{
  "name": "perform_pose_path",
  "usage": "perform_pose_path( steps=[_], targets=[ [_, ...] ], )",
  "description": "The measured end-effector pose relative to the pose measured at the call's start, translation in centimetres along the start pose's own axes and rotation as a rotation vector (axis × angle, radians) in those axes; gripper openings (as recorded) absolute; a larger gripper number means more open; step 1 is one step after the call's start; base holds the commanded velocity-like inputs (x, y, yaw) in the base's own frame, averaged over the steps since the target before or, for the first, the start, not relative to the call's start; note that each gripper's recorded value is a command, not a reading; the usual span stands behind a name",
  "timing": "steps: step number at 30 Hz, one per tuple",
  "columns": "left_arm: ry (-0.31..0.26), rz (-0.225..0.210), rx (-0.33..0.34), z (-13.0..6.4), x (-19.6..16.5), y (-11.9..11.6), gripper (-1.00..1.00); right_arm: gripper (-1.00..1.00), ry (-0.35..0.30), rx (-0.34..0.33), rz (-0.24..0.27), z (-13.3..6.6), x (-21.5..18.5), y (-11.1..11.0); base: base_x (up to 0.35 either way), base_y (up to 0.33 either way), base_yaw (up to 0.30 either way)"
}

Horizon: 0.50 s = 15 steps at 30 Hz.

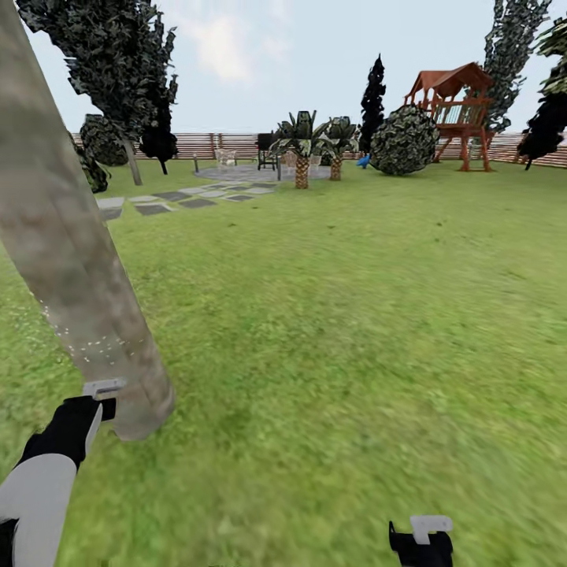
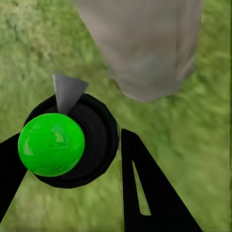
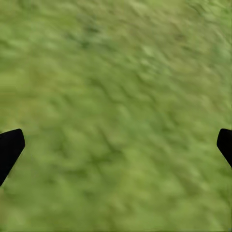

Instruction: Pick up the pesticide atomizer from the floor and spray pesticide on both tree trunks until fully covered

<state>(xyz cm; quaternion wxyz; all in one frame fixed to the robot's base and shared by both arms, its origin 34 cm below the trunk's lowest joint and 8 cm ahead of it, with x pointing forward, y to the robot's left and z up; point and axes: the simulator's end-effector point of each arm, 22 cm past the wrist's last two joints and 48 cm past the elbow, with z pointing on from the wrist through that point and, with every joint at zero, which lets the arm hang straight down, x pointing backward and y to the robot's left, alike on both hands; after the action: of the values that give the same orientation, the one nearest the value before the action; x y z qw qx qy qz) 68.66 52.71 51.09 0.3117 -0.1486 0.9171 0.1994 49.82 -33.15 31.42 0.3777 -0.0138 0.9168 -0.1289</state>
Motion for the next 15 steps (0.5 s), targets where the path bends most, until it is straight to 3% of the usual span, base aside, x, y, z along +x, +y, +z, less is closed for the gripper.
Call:
perform_pose_path(
  steps=[3, 10, 15],
  targets=[
    [0.0, 0.003, 0.007, -0.1, 0.0, -0.5, -1.0, 1.0, 0.0, 0.0, 0.0, 0.0, 0.0, 0.0, 0.035, -0.001, 0.277],
    [0.0, 0.002, 0.012, -0.2, 0.0, -0.8, -1.0, 1.0, -0.001, 0.0, 0.0, 0.0, 0.0, 0.0, 0.267, -0.079, 0.268],
    [-0.001, 0.002, 0.021, -0.3, 0.0, -1.5, -1.0, 1.0, -0.001, 0.0, 0.0, 0.0, 0.0, 0.0, 0.252, -0.165, 0.059]
  ],
)
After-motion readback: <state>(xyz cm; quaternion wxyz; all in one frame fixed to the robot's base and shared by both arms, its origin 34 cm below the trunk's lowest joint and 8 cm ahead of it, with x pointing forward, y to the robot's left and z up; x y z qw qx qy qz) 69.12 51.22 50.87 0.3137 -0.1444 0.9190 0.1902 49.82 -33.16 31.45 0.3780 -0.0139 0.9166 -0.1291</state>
